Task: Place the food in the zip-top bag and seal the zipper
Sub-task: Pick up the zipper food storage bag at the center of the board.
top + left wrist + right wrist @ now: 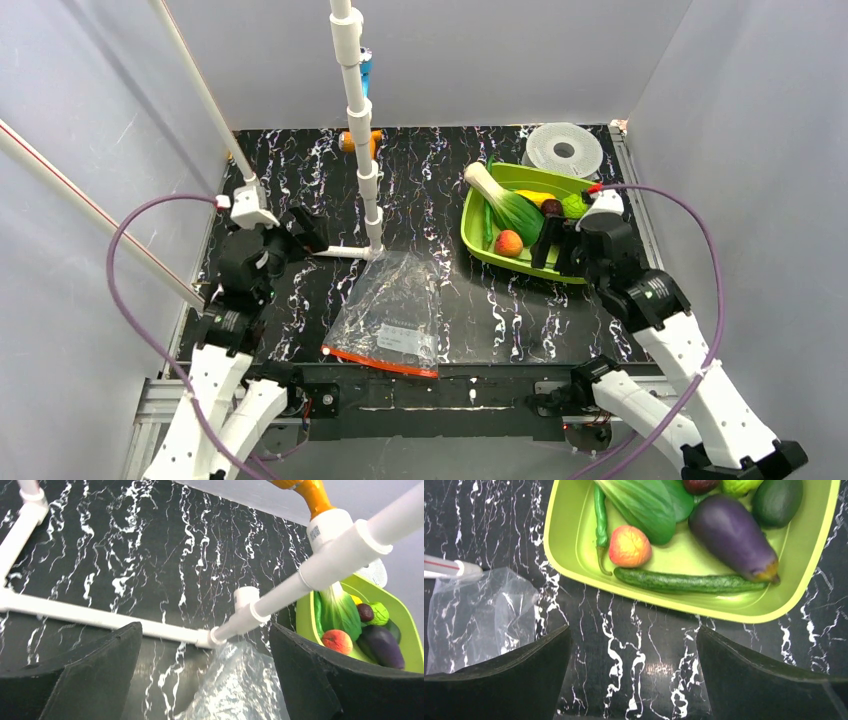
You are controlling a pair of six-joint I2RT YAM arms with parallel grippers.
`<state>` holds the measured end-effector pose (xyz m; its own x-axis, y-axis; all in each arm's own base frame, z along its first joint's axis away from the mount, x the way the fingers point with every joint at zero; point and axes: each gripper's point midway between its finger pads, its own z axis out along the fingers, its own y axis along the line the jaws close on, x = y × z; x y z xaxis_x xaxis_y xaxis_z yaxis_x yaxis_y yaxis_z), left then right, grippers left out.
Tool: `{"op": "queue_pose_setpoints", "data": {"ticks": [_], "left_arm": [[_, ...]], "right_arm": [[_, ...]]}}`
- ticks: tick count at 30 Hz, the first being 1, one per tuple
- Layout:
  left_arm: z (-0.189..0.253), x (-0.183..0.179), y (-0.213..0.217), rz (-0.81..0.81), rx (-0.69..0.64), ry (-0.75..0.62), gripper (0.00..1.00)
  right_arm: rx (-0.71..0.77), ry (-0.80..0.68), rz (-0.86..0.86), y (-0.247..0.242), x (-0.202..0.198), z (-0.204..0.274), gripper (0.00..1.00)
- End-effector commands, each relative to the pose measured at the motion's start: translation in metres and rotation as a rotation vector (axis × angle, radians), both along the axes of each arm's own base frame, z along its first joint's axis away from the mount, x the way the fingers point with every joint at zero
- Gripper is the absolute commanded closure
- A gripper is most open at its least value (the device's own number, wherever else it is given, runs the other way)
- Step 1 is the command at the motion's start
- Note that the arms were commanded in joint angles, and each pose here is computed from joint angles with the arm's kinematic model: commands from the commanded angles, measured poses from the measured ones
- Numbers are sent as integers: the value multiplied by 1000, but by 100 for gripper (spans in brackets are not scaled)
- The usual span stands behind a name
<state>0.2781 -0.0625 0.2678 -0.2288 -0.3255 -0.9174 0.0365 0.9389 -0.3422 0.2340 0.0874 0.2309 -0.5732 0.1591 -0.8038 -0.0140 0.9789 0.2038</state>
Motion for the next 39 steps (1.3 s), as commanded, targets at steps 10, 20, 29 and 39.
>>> {"op": "queue_pose_setpoints", "data": {"ticks": [10,20,29,39], "left_arm": [[-63,-121,0,-8,-205,379,2],[-98,-155,-36,-134,-354,636,2],[-99,-166,-31,-122,-320,681,2],[-91,-165,-13,-65,-234,651,2]], "right_arm": [[169,121,287,63,-47,-33,0],[-110,81,685,181,-111,-40,0],[-706,-130,958,268,-174,-70,0],[-1024,-121,1054,291,-183,-122,6]]}}
